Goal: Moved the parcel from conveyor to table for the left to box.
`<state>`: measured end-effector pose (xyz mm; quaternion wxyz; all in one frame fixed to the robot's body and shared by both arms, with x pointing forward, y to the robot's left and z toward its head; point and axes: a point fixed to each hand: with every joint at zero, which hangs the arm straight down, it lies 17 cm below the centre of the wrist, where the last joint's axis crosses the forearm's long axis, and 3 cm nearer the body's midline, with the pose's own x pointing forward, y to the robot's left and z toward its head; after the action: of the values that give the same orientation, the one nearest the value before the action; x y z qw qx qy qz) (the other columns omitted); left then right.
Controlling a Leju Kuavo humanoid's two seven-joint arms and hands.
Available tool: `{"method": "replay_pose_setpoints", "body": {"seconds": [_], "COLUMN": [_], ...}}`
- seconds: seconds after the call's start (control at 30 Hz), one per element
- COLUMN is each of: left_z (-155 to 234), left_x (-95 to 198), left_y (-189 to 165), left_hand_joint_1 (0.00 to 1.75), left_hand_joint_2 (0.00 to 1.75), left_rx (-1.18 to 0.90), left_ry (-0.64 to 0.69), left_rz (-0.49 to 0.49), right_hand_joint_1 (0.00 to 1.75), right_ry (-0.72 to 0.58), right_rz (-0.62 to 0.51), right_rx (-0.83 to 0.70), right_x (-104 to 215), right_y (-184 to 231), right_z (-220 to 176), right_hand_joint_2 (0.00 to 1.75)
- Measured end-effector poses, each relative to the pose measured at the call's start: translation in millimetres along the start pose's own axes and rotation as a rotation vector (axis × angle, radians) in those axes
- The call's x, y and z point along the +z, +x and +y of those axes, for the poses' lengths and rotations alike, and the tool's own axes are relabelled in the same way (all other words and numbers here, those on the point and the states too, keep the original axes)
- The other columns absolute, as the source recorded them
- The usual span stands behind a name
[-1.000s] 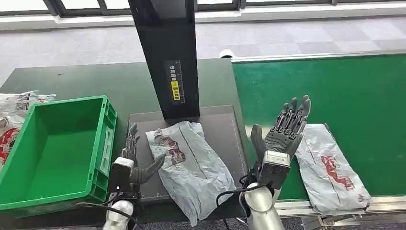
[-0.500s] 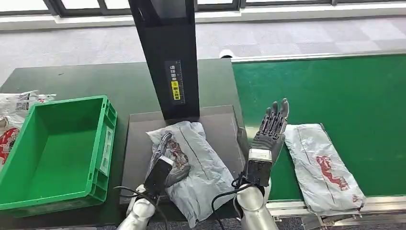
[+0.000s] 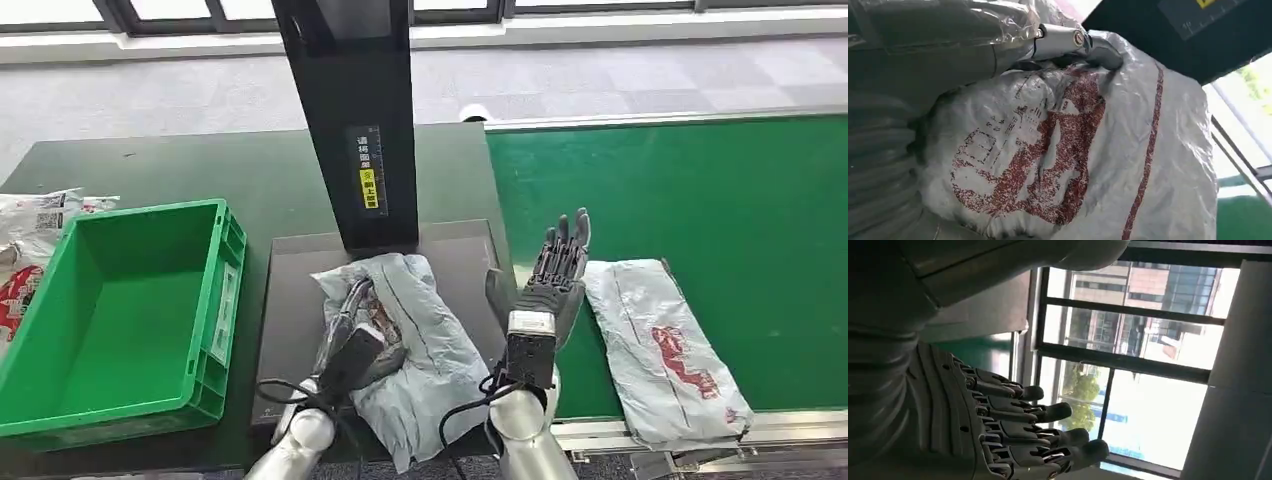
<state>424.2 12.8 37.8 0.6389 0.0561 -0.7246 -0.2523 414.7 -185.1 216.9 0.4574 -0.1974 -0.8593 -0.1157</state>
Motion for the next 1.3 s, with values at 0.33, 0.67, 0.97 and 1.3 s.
{"method": "replay_pose_setpoints", "body": {"seconds": [0.33, 0.67, 0.97, 1.3], "left_z": [-19.9, -21.7, -2.3, 37.9], "left_x": [-8.4, -12.4, -15.9, -11.5], "left_y": [2.9, 4.3, 4.3, 0.3], "left_hand_joint_1": [1.75, 1.75, 1.75, 1.75], "left_hand_joint_2": [1.75, 1.75, 1.75, 1.75], "left_rx": [-0.172, -0.249, -0.412, -0.493], "left_ry": [-0.086, -0.096, -0.003, 0.152], "left_rz": [0.005, 0.007, 0.004, 0.009], "right_hand_joint_1": [0.00, 0.00, 0.00, 0.00], "right_ry": [0.015, 0.022, 0.031, 0.029], "right_rz": [0.028, 0.030, 0.018, 0.027], "right_rx": [0.014, 0.027, 0.042, 0.056], "right_x": [7.4, 11.6, 11.7, 15.2], "right_y": [-10.7, -12.9, -11.9, -16.1], "right_z": [2.0, 0.8, 1.4, -2.7], "right_hand_joint_2": [1.75, 1.75, 1.75, 1.75]}}
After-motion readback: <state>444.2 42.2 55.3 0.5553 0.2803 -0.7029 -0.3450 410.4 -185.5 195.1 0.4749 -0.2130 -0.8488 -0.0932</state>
